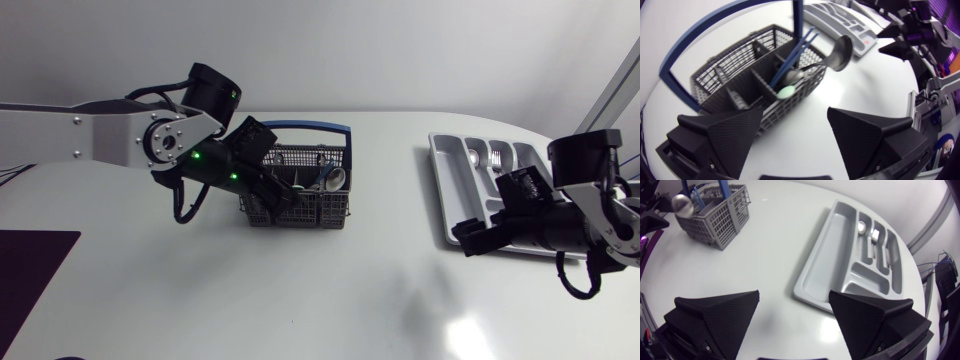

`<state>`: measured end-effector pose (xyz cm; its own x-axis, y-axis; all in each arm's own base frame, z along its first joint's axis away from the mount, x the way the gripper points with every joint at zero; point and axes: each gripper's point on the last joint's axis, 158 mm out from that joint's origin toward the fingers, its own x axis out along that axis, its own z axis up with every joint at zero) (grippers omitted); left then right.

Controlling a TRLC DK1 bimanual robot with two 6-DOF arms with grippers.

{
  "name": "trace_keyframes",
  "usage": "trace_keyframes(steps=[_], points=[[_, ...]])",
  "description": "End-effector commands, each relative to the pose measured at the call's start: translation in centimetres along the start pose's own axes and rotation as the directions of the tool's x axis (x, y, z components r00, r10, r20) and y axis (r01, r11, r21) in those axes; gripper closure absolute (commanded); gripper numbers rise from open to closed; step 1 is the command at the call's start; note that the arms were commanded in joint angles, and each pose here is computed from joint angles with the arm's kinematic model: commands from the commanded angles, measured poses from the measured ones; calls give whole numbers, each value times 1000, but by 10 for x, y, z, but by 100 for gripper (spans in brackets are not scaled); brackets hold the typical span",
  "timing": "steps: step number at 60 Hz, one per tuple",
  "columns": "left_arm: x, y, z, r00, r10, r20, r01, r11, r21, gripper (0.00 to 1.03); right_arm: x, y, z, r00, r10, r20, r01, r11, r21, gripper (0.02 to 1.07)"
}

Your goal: Unload the cutlery basket into the drawer organizer.

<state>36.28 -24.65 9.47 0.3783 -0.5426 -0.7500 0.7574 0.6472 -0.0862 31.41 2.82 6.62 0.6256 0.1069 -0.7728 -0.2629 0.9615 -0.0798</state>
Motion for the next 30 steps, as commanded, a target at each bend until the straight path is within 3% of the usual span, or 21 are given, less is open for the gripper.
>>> trace_keyframes(steps=[1,9,30], points=[[4,-18,13,996,-89,23,87,994,65,13,7,14,-2,997,71,-44,-73,996,-55,7],[8,-38,21,990,-130,52,121,982,142,14,7,36,-3,981,191,-37,-194,976,-98,7],[17,-43,66,973,-132,192,88,972,220,32,9,40,-3,978,202,-46,-206,972,-109,7]])
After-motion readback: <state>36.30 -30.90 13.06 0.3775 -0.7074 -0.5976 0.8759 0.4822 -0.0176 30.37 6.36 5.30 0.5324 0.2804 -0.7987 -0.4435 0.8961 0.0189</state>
